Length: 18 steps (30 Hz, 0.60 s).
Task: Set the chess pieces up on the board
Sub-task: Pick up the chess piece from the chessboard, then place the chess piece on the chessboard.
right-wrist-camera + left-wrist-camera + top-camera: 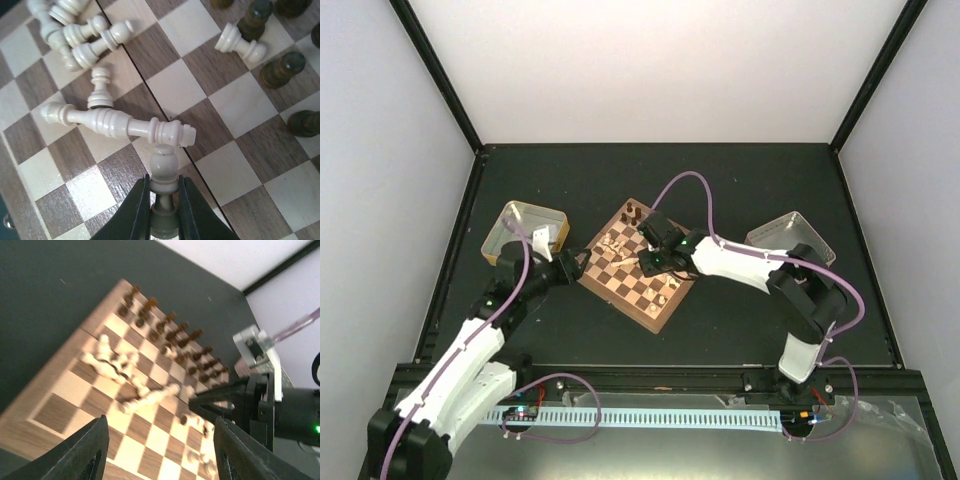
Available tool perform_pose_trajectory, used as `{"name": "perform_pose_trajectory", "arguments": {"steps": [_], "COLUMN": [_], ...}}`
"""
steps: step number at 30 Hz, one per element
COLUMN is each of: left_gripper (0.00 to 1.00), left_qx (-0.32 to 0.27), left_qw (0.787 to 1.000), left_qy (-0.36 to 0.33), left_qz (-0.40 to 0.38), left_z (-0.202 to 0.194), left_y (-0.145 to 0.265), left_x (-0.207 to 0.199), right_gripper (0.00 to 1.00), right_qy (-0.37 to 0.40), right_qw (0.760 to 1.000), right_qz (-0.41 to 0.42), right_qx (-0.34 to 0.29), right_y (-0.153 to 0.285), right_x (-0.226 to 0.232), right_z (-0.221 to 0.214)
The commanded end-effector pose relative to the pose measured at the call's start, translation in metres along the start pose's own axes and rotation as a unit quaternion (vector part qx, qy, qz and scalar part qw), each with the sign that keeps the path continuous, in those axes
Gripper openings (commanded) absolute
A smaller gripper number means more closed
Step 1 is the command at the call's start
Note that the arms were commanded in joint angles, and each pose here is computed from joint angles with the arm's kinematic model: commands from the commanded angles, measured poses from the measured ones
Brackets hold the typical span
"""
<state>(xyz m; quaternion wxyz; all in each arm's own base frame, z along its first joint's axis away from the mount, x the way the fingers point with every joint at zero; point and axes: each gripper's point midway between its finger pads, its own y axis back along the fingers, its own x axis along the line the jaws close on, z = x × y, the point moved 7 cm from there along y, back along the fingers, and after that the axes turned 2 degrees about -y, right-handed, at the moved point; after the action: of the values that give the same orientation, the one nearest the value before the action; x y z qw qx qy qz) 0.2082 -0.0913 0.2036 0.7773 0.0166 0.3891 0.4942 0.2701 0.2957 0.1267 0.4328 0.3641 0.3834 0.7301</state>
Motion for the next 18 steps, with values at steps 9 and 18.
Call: {"name": "perform_pose_trajectory", "arguments": {"steps": [9, 18], "left_gripper": [0.58, 0.59], "left_qx": [0.166, 0.216], "left_qw": [0.968, 0.943], "left_qy": [0.064, 0.112], "left_qz": [-0.175, -0.229], "left_z": [-0.001, 0.003], "left_y": [-0.051, -0.065], "left_x": [-0.046, -0.065], "right_gripper": [0.09, 0.09], "right_qy": [0.119, 0.204], "right_qw": [0.967, 0.910], "right_qz": [0.164, 0.274], "right_qx": [-0.153, -0.234], "right_y": [0.036, 0.082], "right_x": [0.009, 0.029], "right_z": [0.017, 0.014]}}
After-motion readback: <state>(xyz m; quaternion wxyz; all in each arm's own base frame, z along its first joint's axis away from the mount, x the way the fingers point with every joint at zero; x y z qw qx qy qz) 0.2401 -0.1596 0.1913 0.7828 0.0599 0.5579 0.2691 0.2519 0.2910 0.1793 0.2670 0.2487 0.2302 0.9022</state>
